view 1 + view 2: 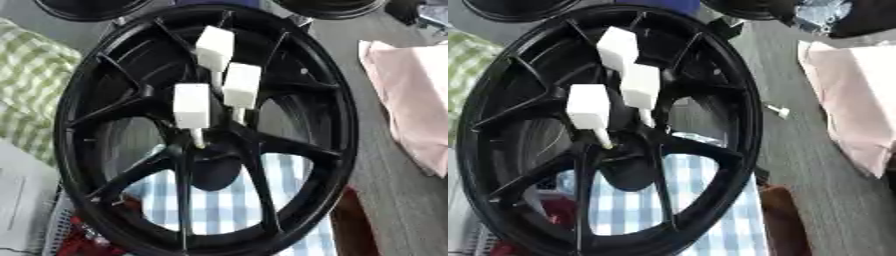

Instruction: Pull the pin out of the wheel hub.

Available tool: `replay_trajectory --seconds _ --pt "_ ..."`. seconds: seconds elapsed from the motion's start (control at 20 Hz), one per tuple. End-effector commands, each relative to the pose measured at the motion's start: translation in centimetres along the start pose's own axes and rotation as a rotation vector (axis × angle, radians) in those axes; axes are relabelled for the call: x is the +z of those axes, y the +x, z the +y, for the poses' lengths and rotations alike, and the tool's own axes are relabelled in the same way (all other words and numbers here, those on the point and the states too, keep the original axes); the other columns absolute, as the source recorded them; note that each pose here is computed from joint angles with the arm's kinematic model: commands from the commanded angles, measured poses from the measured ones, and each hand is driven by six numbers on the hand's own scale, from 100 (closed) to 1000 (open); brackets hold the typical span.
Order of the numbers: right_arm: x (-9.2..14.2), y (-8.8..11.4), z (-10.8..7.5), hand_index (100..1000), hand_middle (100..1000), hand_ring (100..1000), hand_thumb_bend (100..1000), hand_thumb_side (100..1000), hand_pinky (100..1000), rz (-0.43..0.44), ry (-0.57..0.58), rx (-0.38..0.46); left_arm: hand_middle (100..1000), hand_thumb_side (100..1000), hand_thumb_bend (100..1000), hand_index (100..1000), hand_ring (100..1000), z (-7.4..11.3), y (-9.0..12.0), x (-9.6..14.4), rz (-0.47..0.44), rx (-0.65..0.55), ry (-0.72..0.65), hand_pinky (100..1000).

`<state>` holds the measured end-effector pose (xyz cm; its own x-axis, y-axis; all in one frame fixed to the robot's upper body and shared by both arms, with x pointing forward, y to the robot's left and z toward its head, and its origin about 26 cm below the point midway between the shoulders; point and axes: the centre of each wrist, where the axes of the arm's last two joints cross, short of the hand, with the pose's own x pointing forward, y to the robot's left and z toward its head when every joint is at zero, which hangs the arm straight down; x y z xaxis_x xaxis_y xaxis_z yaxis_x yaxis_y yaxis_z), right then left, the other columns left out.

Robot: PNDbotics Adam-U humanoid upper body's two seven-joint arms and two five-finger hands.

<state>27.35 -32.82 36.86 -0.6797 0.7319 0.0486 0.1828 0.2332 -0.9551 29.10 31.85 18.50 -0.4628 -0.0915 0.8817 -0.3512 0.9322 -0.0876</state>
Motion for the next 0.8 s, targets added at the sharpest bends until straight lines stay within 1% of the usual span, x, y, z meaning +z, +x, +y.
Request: replay_trajectory --seconds 0.05,0.35,0.45,0.6,0.8 --pt "-0.2 1.1 -2.0 806 795 845 480 456 917 -0.056 0.099 0.116 612 641 531 732 673 0.2 0.9 -0.5 -0.036 -0.025 -0.02 650" --pt "-0.9 2.0 -2.8 808 801 858 531 495 921 -0.15 0.295 0.229 612 642 530 732 672 0.1 1.0 -0.6 -0.037 -0.03 -0.035 651" --pt "-1.1 2.2 -2.9 806 802 860 531 509 921 -0.178 0.349 0.264 612 642 530 732 671 0.1 1.0 -0.6 -0.038 -0.031 -0.04 651" --pt "-1.6 2.6 -2.9 806 803 861 532 525 922 -0.221 0.412 0.309 612 642 529 732 671 0.0 1.1 -0.7 -0.039 -0.03 -0.046 651" --pt "-2.2 3.1 -2.9 807 803 862 536 536 922 -0.265 0.463 0.343 612 643 528 732 670 0.0 1.1 -0.7 -0.04 -0.034 -0.051 651"
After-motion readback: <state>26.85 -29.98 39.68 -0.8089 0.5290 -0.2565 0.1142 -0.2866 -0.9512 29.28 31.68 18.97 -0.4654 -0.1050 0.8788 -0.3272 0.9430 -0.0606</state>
